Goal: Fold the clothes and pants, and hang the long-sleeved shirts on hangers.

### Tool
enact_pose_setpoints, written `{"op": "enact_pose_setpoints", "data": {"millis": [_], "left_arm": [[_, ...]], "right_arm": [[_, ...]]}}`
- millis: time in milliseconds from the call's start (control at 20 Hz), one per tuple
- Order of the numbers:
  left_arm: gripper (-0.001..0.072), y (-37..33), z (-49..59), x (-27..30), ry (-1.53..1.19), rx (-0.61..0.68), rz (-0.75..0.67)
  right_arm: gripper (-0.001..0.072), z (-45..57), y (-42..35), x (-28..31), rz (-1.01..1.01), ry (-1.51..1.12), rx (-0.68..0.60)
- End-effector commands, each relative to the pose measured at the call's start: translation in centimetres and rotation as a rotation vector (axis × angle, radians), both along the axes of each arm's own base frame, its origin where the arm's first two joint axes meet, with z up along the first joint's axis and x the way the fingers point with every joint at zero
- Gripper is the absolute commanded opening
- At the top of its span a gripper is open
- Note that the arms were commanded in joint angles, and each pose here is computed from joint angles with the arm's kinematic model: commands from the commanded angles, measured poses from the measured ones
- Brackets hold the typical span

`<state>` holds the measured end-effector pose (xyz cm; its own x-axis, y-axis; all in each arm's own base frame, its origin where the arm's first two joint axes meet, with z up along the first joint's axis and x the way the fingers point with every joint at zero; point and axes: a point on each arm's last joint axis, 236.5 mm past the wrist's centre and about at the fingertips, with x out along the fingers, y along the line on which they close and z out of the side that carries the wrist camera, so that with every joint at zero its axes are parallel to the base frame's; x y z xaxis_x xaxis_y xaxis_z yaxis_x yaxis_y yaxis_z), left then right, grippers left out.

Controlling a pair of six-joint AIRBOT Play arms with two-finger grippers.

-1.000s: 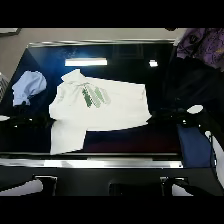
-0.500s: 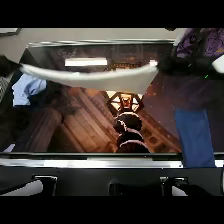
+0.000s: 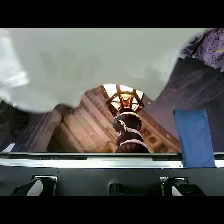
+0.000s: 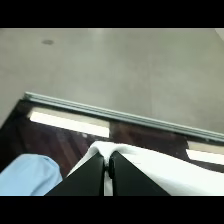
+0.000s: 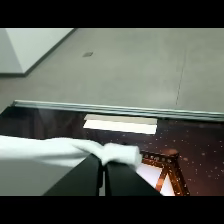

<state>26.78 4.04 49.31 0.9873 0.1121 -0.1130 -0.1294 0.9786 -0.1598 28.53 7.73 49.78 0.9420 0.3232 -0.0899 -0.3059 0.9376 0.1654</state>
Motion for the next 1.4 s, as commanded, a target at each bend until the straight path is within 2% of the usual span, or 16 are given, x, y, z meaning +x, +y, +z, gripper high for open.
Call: {"op": "enact_pose_setpoints", "data": {"millis": [0,200,300,450,600,800,950,1100,1350], "left_arm": [[0.0012,0.6,2.2,-6.5,-0.090,0.042,0.128],[0.0012,0.6,-1.6,-3.4,0.062,0.033,0.074],[0.0012,0.1,-5.9,0.7,0.207,0.001,-0.023],[0.0012,-0.3,-15.2,8.1,0.446,-0.139,-0.168],[0.0012,-0.3,-26.3,15.1,0.668,-0.208,-0.240],[0.0012,-1.8,-40.0,23.8,0.837,-0.263,-0.284],[0.0012,-2.1,-46.6,28.6,0.875,-0.282,-0.279],[0.0012,-1.4,-47.7,32.2,0.844,-0.271,-0.279],[0.0012,-1.2,-47.2,33.3,0.825,-0.246,-0.293]], "right_arm": [[0.0024,1.7,-1.7,-4.8,-0.077,-0.030,0.070],[0.0024,-3.0,-1.7,-1.4,-0.089,0.171,0.075],[0.0024,-7.5,-1.8,2.3,-0.104,0.345,0.071],[0.0025,-16.2,-2.1,9.0,-0.120,0.624,0.022],[0.0025,-25.4,-2.0,16.3,-0.107,0.816,-0.032],[0.0025,-39.0,-1.9,23.3,-0.115,1.033,-0.035],[0.0025,-46.8,-2.0,27.8,-0.142,1.060,-0.009],[0.0024,-49.5,-2.2,30.4,-0.166,1.012,0.014],[0.0025,-49.1,-2.0,30.7,-0.164,0.998,0.024]]}}
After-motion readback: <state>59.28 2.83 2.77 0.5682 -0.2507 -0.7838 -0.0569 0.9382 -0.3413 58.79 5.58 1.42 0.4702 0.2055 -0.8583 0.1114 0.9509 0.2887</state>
